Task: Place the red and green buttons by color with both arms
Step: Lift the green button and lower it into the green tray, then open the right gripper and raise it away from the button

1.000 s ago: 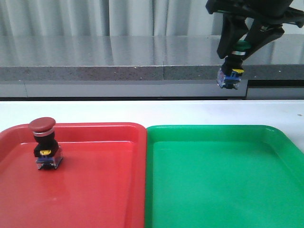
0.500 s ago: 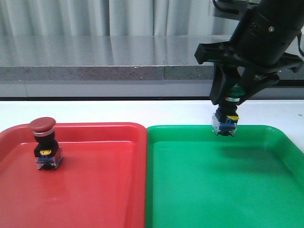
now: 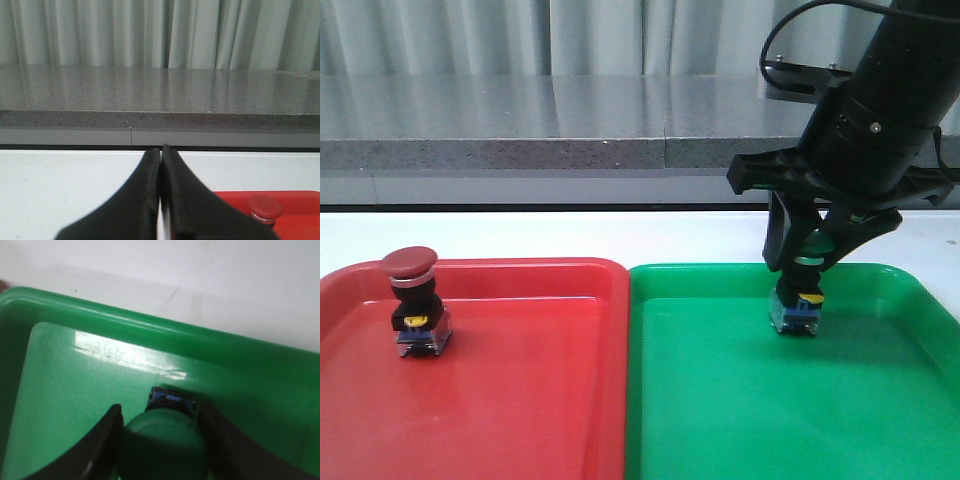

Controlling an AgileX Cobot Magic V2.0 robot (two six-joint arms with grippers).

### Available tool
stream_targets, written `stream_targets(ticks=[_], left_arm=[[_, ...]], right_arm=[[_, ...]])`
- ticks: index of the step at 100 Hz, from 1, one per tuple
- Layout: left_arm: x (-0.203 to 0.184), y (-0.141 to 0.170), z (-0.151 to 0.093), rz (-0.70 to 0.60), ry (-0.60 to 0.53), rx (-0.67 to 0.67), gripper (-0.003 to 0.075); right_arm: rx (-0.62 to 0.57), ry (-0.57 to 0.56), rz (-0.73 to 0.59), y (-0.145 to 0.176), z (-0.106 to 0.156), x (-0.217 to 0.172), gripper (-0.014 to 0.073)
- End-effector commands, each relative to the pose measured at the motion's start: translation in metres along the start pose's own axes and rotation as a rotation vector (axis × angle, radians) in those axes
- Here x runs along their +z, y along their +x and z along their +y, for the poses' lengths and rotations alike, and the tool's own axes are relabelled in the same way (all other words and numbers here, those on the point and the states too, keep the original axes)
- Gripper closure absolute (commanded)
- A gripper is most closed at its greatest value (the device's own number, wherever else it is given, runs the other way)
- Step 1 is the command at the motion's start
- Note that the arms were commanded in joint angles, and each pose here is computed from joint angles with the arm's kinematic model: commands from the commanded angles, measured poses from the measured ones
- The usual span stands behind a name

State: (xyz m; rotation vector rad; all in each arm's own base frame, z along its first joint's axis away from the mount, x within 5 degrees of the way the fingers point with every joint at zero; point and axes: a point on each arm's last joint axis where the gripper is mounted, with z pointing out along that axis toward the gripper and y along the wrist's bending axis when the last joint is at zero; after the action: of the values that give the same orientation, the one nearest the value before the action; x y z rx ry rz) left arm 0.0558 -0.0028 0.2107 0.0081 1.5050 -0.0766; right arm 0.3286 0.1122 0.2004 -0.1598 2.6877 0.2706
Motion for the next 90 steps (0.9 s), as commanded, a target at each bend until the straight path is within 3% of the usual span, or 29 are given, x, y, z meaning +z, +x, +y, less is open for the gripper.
stream_targets(ticks=[1, 21, 52, 90], left_arm=[[-0.001, 0.005, 0.0, -0.073, 0.009, -0.013, 0.074], [-0.001, 0.005, 0.0, -0.073, 0.009, -0.013, 0.074], [-0.001, 0.005, 0.0, -0.073, 0.009, -0.013, 0.074], [-0.001, 0.005, 0.0, -0.073, 0.009, -0.013, 0.074]], right_arm=[[0.003, -0.017, -0.089, -0.012, 0.004, -0.014, 0.037], [0.005, -0.014, -0.06, -0.009, 0.003, -0.009, 0.0354], [0.009, -0.015, -0.051, -0.008, 0.003, -0.01, 0.0116], [0.005, -0.025, -0.118, -0.014, 0.005, -0.021, 0.0113]])
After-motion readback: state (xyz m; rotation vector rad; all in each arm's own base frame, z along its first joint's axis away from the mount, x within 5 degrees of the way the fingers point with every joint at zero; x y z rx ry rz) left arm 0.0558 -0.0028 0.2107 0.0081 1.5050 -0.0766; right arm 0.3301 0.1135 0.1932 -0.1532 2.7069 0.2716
